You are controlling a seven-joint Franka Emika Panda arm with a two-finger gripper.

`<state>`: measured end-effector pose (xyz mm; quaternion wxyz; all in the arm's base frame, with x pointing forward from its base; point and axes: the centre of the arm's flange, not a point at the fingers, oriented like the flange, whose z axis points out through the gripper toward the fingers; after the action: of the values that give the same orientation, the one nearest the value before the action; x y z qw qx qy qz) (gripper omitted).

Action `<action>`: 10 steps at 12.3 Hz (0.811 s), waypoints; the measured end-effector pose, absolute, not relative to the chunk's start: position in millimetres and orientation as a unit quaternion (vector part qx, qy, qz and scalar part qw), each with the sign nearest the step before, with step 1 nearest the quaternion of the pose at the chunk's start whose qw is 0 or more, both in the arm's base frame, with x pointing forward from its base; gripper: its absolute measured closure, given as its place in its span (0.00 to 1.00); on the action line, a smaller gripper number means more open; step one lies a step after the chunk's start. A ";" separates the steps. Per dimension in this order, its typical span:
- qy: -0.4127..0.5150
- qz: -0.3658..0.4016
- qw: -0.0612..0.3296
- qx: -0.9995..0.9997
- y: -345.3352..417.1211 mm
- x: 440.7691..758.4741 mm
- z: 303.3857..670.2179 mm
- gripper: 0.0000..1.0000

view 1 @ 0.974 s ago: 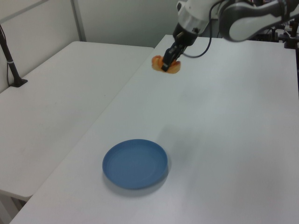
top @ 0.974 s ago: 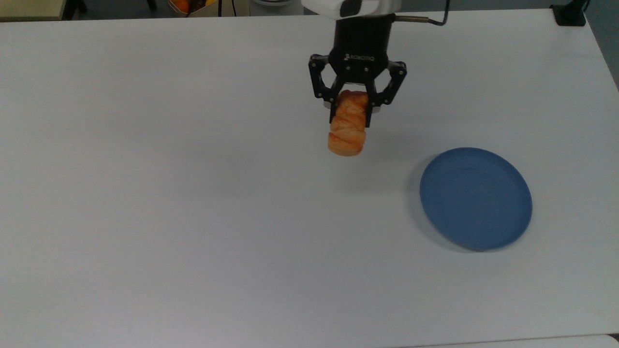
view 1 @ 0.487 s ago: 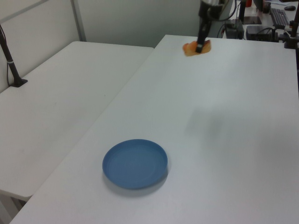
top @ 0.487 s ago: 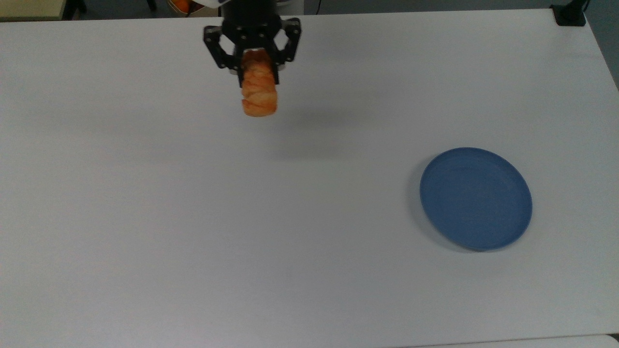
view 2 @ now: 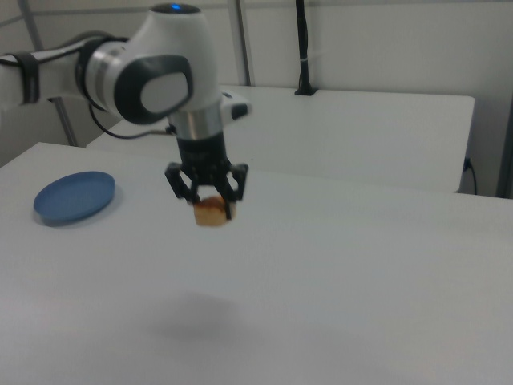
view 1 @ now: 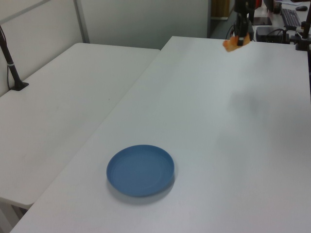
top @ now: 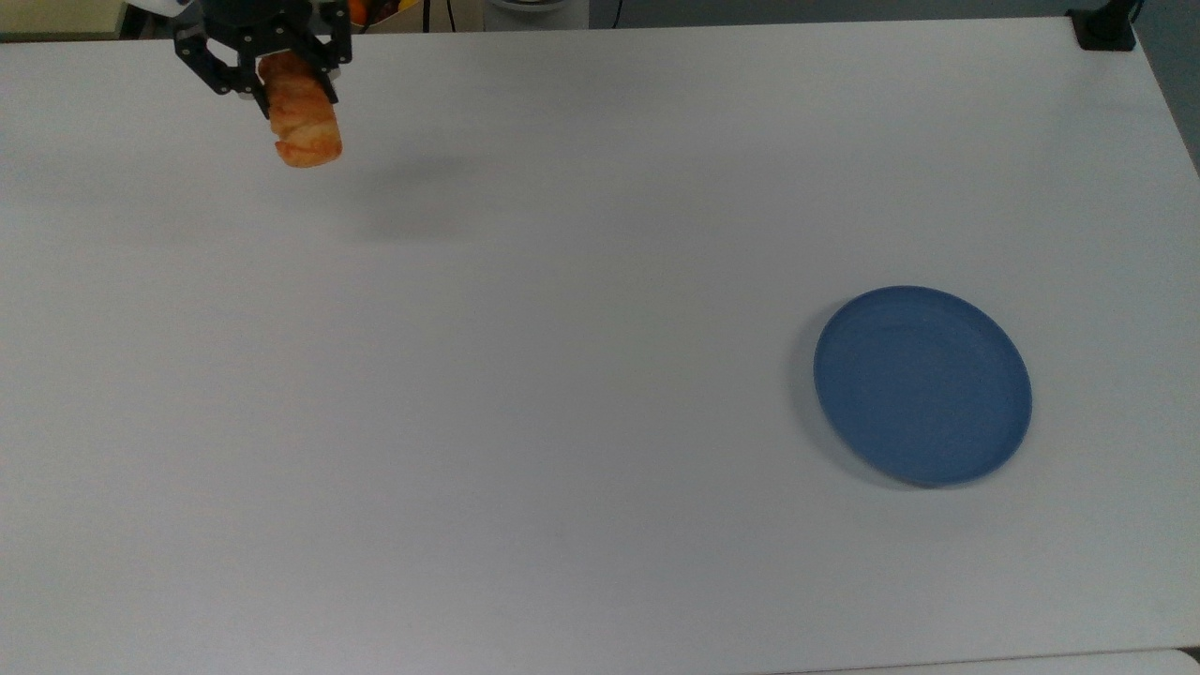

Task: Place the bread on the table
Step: 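Lift the bread off the plate and carry it away across the table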

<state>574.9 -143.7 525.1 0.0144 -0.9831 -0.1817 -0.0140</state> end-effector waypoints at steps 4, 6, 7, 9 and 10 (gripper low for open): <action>-0.172 0.020 0.024 -0.985 -240.3 531.7 470.0 0.42; -0.148 0.009 0.007 -0.989 -286.8 511.6 450.2 0.42; -0.139 -0.006 -0.012 -0.990 -305.4 505.8 440.7 0.42; -0.137 -0.023 -0.035 -0.990 -326.8 496.6 423.0 0.43; -0.143 -0.026 -0.042 -0.988 -332.1 494.1 415.5 0.43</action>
<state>494.1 -332.1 415.5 -0.0417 -0.9884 -0.1434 -0.0259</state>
